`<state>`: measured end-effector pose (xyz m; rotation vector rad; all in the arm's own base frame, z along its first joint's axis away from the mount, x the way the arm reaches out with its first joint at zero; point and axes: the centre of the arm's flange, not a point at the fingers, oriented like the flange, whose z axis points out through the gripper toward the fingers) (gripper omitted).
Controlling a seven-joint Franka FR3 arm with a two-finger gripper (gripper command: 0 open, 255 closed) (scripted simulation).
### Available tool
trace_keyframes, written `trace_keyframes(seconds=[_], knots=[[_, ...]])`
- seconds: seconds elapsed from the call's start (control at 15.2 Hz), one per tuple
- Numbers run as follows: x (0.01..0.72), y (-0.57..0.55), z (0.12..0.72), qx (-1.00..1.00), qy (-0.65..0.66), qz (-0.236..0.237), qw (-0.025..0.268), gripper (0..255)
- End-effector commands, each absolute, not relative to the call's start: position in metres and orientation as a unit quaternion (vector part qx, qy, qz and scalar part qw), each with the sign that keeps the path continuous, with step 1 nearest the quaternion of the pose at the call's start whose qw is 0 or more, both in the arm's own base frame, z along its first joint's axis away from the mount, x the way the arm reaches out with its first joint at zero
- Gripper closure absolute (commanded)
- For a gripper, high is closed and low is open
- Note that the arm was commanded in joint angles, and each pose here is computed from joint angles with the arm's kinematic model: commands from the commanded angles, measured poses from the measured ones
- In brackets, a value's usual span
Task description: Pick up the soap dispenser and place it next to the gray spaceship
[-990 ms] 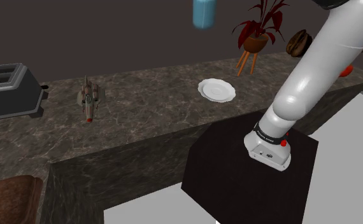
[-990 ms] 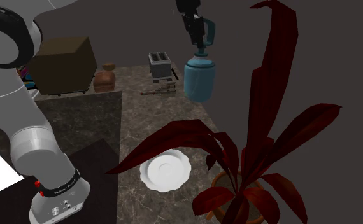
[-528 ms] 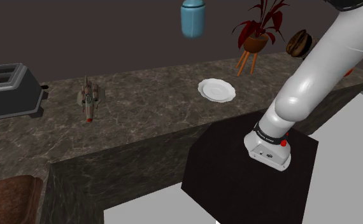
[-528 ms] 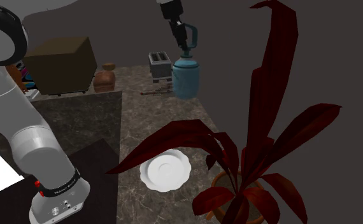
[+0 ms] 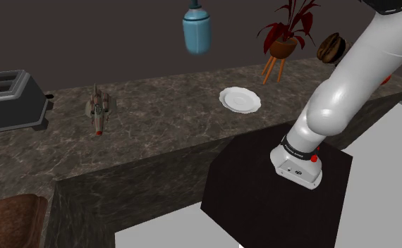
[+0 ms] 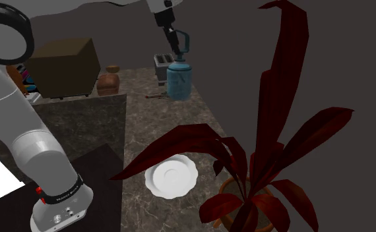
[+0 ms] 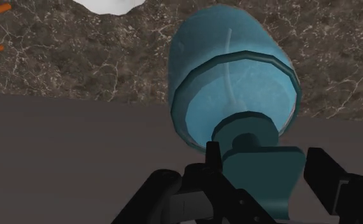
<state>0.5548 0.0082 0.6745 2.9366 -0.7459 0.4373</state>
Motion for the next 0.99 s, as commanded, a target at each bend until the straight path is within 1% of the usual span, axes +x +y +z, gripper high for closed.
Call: trace_keyframes(seconds=[0.0,0.92], knots=[[0.557,0.034,0.667,0.958,-0.244,0.144,0.040,255],[0.583,0.208,0.611,0.958,-0.244,0.144,0.040,255]])
